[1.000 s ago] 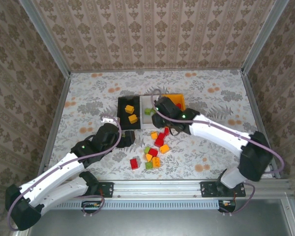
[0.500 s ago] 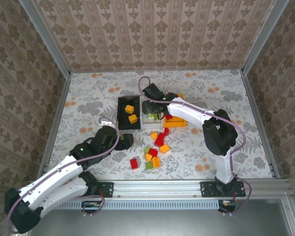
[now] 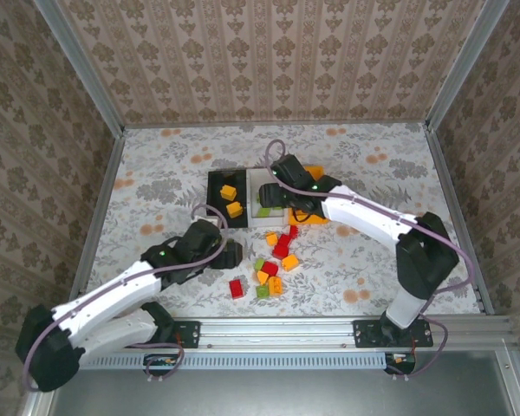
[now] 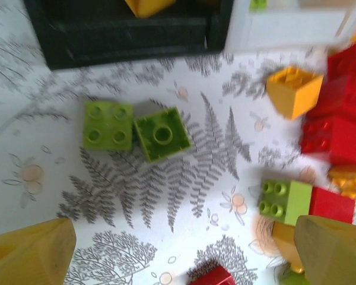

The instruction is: Sort the legos into containers by color

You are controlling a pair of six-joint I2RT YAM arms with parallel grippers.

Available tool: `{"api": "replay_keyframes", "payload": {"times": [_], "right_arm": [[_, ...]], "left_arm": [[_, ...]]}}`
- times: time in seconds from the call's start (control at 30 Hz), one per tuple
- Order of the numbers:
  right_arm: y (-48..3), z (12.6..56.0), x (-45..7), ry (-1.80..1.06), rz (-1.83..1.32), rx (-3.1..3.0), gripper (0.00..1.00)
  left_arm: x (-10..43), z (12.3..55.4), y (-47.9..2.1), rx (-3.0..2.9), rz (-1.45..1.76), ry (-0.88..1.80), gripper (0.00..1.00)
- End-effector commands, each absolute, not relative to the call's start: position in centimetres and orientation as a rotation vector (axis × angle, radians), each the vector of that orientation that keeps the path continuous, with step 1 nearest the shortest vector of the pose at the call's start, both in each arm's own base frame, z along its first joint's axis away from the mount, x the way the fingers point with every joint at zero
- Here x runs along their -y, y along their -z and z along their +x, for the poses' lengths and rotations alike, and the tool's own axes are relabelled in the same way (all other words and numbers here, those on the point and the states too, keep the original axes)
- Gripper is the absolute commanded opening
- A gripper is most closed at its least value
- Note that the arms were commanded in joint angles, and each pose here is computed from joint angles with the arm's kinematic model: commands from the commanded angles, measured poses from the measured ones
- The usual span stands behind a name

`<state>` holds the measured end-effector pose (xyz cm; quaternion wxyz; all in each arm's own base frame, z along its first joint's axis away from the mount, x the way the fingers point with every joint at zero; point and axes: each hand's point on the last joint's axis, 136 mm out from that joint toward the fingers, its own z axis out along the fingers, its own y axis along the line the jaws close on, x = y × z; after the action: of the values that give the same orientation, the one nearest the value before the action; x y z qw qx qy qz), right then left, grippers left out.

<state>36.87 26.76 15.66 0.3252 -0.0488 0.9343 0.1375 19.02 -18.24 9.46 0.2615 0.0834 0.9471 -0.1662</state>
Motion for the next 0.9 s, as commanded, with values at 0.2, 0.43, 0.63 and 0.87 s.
{"api": "replay_keyframes", "payload": {"times": [0.2, 0.43, 0.63, 0.87], "right_arm": [[-14.5, 33.4, -23.8, -0.370, -0.071, -2.456, 0.75], [-14.3, 32.5, -22.4, -0.348, -0.059, -2.450, 0.76], [-14.7, 32.5, -21.4, -0.342, -0.038, -2.435, 0.76], [-15.4, 32.8, -20.8, -0.350, -0.015, -2.416, 0.76]], "left_arm": [[24.4, 17.2, -6.9, -2.647, 0.558, 0.448, 0.87], [27.1, 18.2, -6.6, -2.612, 0.608, 0.500, 0.81], [26.4, 19.1, -5.1, -2.678, 0.559, 0.451, 0.65], [24.8, 18.7, -3.8, -2.729, 0.527, 0.393, 0.55]]}}
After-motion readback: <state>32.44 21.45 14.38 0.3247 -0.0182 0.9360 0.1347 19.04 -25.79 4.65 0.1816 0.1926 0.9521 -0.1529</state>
